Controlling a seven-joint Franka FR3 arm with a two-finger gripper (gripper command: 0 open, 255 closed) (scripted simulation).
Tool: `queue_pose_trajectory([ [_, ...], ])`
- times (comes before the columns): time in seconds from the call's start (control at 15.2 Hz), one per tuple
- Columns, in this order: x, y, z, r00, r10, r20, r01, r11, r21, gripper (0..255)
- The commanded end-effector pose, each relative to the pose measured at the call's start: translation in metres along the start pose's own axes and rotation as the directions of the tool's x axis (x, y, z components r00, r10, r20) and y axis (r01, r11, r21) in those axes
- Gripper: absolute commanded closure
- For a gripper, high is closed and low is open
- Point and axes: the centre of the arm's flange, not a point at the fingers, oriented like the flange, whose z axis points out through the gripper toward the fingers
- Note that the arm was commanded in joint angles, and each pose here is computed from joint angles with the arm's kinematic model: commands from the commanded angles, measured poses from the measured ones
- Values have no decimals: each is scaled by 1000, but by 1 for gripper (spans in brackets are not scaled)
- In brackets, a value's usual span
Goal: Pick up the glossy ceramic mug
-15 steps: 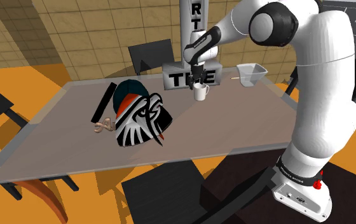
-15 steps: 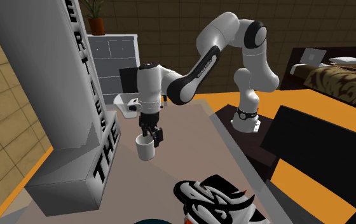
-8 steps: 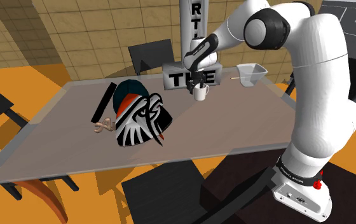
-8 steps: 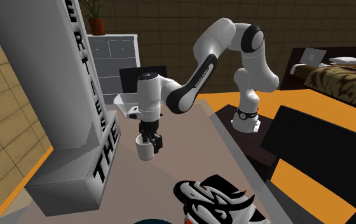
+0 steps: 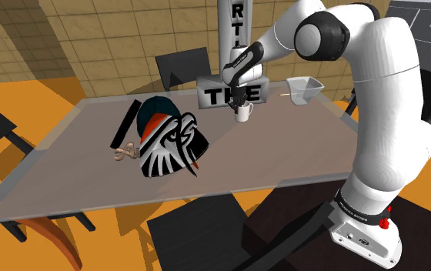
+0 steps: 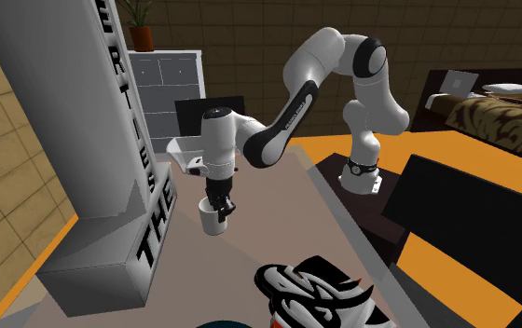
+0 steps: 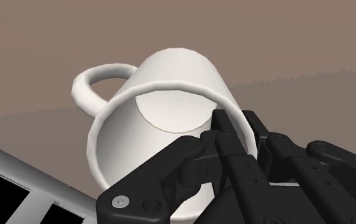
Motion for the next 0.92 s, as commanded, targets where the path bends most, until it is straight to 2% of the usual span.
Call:
queue_pose_trajectory([
  [0.0,0,0,0,1000,0,0,0,1000,0,255],
  [0.13,-1,0,1,1000,0,0,0,1000,0,255],
  [0.86,2,3,-57,1000,0,0,0,1000,0,255],
])
